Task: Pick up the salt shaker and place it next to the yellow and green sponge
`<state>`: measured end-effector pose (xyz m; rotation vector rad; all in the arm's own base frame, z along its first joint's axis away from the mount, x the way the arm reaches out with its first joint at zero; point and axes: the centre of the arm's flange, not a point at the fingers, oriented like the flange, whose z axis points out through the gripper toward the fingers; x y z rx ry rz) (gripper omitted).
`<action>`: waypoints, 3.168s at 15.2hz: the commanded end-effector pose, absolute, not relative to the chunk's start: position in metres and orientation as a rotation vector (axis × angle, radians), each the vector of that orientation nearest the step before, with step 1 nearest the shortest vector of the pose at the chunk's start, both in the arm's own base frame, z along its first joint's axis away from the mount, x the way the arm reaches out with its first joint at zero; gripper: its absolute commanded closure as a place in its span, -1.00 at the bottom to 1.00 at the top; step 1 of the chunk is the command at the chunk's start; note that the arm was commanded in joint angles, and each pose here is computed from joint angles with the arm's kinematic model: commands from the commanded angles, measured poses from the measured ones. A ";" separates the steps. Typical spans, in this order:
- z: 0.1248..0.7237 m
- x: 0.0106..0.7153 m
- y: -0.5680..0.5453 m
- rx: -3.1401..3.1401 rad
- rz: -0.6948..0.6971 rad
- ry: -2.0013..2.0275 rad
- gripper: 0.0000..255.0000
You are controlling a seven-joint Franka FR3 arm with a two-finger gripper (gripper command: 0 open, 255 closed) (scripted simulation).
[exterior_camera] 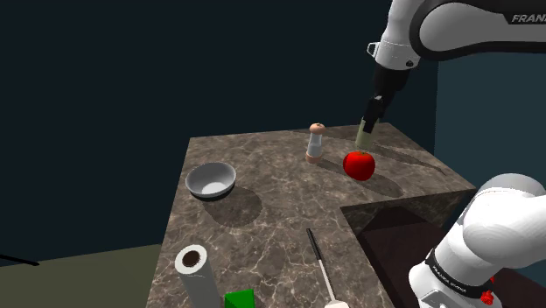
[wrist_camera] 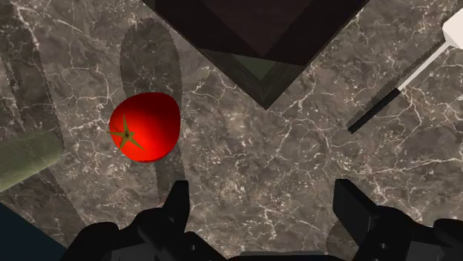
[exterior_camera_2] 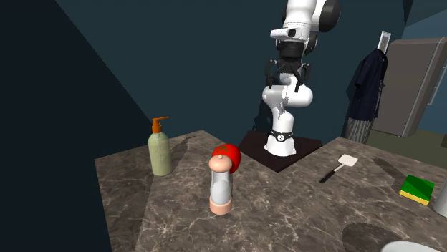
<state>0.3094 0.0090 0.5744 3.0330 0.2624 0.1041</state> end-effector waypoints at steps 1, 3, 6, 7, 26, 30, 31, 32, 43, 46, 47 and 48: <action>0.574 0.309 0.009 3.033 0.104 0.262 -1.00; 0.565 0.332 -0.002 3.039 0.102 0.265 -1.00; 0.550 0.365 -0.020 3.048 0.100 0.268 -1.00; 0.545 0.377 -0.025 3.051 0.099 0.269 -1.00; 0.445 0.589 -0.128 3.110 0.083 0.291 -1.00; 0.424 0.610 -0.138 3.115 0.081 0.293 -1.00; 0.418 0.611 -0.138 3.115 0.081 0.293 -1.00; 0.413 0.611 -0.138 3.115 0.081 0.293 -1.00; 0.394 0.612 -0.138 3.115 0.081 0.293 -1.00; 0.394 0.612 -0.138 3.115 0.081 0.293 1.00; 0.394 0.612 -0.138 3.115 0.081 0.293 1.00; 0.394 0.612 -0.138 3.115 0.081 0.293 1.00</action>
